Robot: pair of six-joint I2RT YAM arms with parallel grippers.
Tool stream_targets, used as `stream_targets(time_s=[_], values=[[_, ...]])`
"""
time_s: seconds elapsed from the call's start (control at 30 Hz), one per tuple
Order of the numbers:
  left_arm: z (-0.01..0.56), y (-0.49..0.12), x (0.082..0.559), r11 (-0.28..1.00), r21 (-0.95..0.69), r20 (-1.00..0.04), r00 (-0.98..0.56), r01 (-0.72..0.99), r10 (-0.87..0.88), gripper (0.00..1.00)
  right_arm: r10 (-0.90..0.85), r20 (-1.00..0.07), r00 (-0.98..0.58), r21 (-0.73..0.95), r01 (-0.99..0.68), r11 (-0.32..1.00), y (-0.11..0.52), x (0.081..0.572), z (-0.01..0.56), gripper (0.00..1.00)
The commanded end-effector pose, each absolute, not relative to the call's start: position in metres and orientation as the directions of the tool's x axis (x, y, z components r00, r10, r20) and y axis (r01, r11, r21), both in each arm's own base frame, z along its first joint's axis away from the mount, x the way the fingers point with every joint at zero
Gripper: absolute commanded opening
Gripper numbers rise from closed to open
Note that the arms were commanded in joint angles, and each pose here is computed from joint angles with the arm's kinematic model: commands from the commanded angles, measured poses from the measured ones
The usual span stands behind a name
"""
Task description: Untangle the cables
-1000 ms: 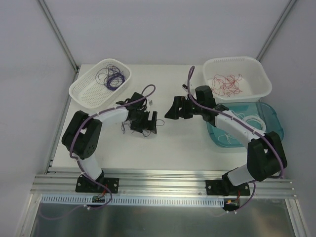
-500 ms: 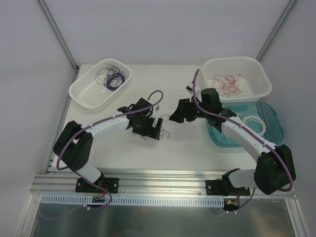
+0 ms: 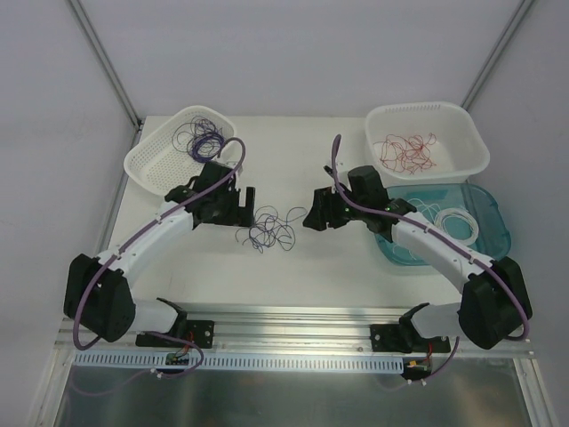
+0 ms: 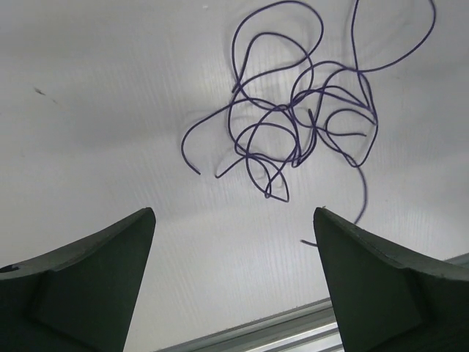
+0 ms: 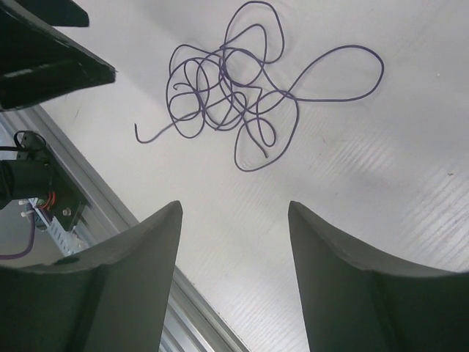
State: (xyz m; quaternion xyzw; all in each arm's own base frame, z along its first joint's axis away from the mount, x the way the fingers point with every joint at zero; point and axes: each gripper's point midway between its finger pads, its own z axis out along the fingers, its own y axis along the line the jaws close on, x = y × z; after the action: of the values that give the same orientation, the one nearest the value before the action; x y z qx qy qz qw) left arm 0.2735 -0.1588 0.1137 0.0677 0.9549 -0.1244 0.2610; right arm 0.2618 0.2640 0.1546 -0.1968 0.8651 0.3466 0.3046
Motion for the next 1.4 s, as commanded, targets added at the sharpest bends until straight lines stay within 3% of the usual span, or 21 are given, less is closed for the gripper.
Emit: stream_targets(time_s=[0.0,0.37,0.6,0.77,1.17,1.23,1.37], values=[[0.145,-0.173,0.286,0.938,-0.247,-0.568,-0.821,0.245,0.065,0.90,-0.116,-0.671,-0.732,0.453,-0.530,0.717,0.262,0.265,0.149,0.63],[0.127,-0.231,0.321,0.895,-0.315,-0.492,-0.860,0.317,0.132,0.81,-0.040,-0.641,-0.767,0.463,-0.428,0.777,0.255,0.269,0.137,0.63],[0.102,-0.244,0.318,0.940,-0.339,-0.383,-0.917,0.031,-0.108,0.61,-0.025,-0.643,-0.765,0.442,-0.398,0.804,0.248,0.270,0.133,0.63],[0.094,-0.246,0.318,0.920,-0.358,-0.329,-0.901,-0.158,-0.282,0.54,-0.021,-0.642,-0.766,0.442,-0.392,0.806,0.247,0.271,0.129,0.62],[0.067,-0.255,0.323,0.915,-0.322,-0.284,-0.897,-0.243,-0.339,0.44,0.004,-0.637,-0.771,0.475,-0.389,0.789,0.254,0.273,0.127,0.61],[0.066,-0.256,0.321,0.915,-0.320,-0.283,-0.897,-0.245,-0.339,0.40,0.027,-0.634,-0.773,0.500,-0.383,0.777,0.260,0.277,0.127,0.61],[0.071,-0.256,0.318,0.923,-0.315,-0.305,-0.897,-0.222,-0.320,0.21,0.109,-0.596,-0.796,0.574,-0.328,0.750,0.274,0.284,0.126,0.59]])
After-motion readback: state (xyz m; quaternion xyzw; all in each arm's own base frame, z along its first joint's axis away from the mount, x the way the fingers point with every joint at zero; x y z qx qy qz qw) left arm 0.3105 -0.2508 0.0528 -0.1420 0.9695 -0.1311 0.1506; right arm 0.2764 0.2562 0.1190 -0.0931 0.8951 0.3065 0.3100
